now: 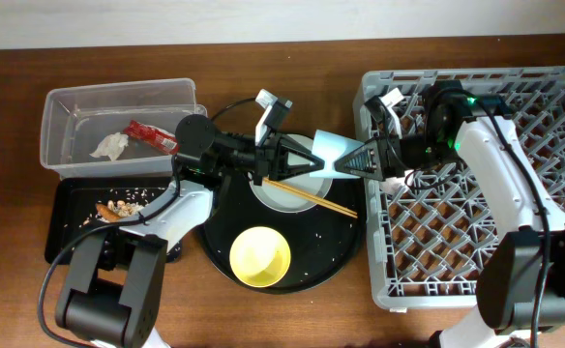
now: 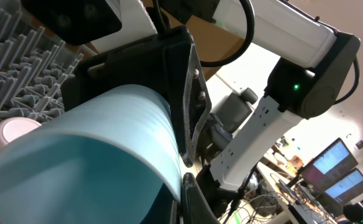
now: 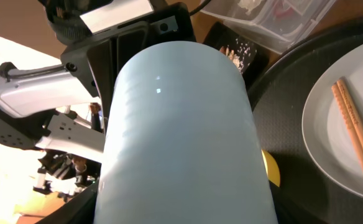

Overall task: Sort waste into correct bins and load items into the dishwasher rack
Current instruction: 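Hand the light-blue cup from the left gripper to the right gripper, then place the light-blue cup in the dish rack with the right gripper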

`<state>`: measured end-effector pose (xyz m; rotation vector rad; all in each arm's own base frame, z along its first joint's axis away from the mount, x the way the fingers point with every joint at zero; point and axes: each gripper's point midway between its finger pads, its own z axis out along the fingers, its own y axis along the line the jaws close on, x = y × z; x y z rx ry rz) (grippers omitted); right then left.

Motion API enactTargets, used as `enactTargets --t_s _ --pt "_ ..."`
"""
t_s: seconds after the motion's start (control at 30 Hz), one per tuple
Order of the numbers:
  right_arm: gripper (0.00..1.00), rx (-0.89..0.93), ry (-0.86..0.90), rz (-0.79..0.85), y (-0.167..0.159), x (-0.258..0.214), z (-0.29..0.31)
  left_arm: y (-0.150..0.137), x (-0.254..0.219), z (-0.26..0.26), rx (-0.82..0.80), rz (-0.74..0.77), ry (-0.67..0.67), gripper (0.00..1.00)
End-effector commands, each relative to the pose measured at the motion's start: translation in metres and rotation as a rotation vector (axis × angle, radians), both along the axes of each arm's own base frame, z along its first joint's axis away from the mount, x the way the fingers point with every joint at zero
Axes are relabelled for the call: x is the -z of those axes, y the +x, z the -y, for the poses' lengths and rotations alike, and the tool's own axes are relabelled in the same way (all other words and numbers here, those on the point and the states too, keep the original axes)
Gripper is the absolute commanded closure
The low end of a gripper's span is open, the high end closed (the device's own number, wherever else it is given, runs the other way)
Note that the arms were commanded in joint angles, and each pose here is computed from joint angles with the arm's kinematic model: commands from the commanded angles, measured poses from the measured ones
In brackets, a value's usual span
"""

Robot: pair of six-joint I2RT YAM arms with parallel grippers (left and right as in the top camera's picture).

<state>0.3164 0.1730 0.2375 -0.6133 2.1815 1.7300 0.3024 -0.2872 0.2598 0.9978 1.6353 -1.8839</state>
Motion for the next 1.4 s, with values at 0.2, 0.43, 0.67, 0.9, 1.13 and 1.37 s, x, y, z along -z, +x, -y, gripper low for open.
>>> enactTargets --t_s 0.2,0.43,0.67,0.9,1.13,1.37 --pt "0.4 0.029 0.047 0.043 0.006 -0.011 0.007 -0.008 -0.001 -0.002 0.049 0.042 0.005 0.76" --pt "0.4 0.029 0.055 0.067 0.009 -0.013 0.007 -0.011 0.0 -0.003 0.067 0.044 0.01 0.76" --pt "0.39 0.03 0.081 0.085 0.011 -0.017 0.006 -0.018 0.002 -0.004 0.104 0.048 0.021 0.76" --pt "0.39 0.052 0.099 0.106 0.024 -0.021 0.008 -0.01 0.001 -0.013 0.075 0.059 0.018 0.75" --pt "0.4 0.154 -0.011 0.094 0.043 -0.004 0.04 0.007 0.0 -0.027 0.004 0.087 0.006 0.69" --pt "0.48 0.464 -0.314 -0.057 0.088 0.02 0.112 0.014 0.001 -0.036 -0.024 0.081 0.008 0.69"
